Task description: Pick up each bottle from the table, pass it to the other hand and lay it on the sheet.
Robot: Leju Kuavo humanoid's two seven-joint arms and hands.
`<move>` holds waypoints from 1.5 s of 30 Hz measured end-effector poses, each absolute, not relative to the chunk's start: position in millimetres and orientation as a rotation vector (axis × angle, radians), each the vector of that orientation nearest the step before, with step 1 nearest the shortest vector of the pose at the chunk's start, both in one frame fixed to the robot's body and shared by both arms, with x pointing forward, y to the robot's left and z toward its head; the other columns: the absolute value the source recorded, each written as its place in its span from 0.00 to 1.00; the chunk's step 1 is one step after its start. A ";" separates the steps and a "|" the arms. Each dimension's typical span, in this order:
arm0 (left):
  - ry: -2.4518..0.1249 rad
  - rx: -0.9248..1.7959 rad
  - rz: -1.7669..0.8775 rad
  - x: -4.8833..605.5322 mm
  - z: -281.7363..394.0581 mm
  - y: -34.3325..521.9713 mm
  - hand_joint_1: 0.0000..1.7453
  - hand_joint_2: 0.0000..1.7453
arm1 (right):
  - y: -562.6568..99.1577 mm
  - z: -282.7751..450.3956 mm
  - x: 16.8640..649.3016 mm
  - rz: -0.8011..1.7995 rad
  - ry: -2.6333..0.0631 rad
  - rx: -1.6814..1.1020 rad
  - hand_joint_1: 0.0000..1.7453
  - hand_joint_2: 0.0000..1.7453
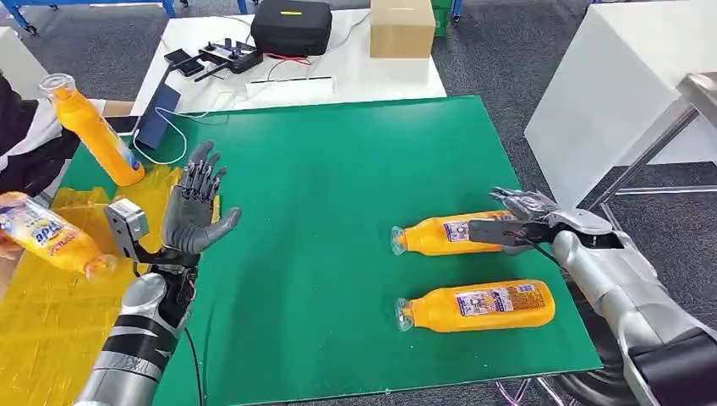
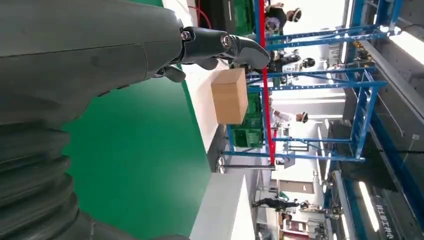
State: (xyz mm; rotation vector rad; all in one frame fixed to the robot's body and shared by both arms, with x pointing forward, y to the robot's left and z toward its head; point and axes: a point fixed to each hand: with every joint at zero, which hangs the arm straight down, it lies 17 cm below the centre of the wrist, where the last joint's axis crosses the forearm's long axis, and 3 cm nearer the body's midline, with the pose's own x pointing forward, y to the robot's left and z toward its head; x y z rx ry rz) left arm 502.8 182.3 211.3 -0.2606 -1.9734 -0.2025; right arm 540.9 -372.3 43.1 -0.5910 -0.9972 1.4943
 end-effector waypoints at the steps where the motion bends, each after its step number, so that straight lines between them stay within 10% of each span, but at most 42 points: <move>1: -1.972 -0.261 -0.203 503.0 210.9 182.1 0.00 1.00 | -373.1 41.4 539.9 1.496 -0.993 -0.589 0.00 1.00; 29: -1.960 -0.260 -0.202 506.1 207.2 180.8 0.00 1.00 | -323.8 4.0 525.0 1.592 -1.017 -0.559 0.00 1.00; 30: -1.960 -0.260 -0.202 506.1 206.8 180.6 0.00 1.00 | -322.3 3.4 525.1 1.597 -1.016 -0.563 0.09 1.00; 31: -1.959 -0.260 -0.202 506.1 206.7 180.4 0.00 1.00 | -322.1 2.0 524.7 1.602 -1.011 -0.567 0.65 1.00; 33: -1.959 -0.261 -0.201 506.1 206.6 180.4 0.00 1.00 | -323.0 -0.3 523.9 1.616 -0.994 -0.571 0.89 1.00; 45: -1.946 -0.264 -0.201 506.5 201.7 179.5 0.00 1.00 | -324.2 -6.6 518.7 1.653 -0.966 -0.552 0.86 1.00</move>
